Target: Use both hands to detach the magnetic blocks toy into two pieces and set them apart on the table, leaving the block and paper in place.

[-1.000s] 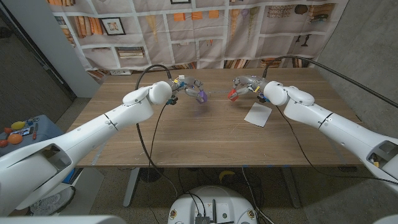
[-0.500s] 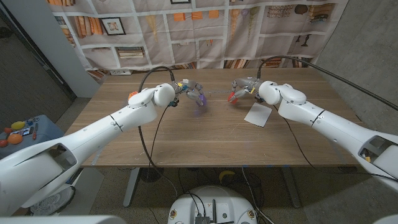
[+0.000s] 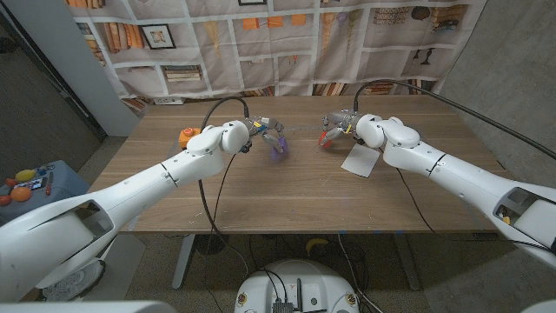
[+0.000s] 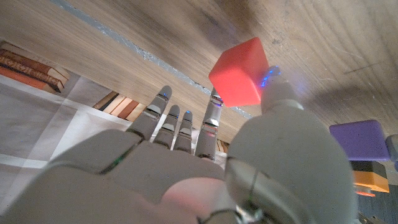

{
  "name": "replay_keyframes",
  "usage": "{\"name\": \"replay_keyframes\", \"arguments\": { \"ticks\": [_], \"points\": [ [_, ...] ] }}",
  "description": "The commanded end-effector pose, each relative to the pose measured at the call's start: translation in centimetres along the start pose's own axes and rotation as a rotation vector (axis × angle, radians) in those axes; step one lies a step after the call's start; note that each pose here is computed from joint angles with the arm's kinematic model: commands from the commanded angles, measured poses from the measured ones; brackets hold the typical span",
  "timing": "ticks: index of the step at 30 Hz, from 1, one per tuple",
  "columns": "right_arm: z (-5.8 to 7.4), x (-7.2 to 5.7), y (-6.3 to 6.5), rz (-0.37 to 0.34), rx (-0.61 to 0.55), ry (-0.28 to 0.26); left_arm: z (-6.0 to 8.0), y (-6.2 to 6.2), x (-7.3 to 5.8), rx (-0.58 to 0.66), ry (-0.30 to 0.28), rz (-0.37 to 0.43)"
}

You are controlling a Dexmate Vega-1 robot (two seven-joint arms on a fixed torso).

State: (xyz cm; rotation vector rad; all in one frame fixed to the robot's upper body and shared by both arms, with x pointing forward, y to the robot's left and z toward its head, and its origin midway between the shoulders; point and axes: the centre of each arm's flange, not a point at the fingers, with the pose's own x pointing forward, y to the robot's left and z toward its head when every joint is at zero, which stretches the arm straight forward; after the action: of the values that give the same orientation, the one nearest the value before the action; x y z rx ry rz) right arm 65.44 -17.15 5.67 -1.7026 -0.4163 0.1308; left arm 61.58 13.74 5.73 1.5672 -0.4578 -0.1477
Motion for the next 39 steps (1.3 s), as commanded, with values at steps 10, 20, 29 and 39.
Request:
{"name": "replay_keyframes", "arguments": {
  "ticks": [10,20,29,39],
  "points": [
    [0.8,0.3,0.7,0.005,-0.046,0.037,0.6,-1.3,0.1,0.08,0.04,-0.027],
    [1.0,0.6,1.2,0.02,-0.058,0.048,1.0,-1.7,0.4,0.091,0.047,-0.026],
    [1.3,1.0,1.5,0.033,-0.07,0.052,1.1,-2.0,0.3,0.094,0.056,-0.034],
    [1.4,1.1,1.8,0.039,-0.065,0.06,1.1,-2.4,0.2,0.1,0.067,-0.048]
  ]
}}
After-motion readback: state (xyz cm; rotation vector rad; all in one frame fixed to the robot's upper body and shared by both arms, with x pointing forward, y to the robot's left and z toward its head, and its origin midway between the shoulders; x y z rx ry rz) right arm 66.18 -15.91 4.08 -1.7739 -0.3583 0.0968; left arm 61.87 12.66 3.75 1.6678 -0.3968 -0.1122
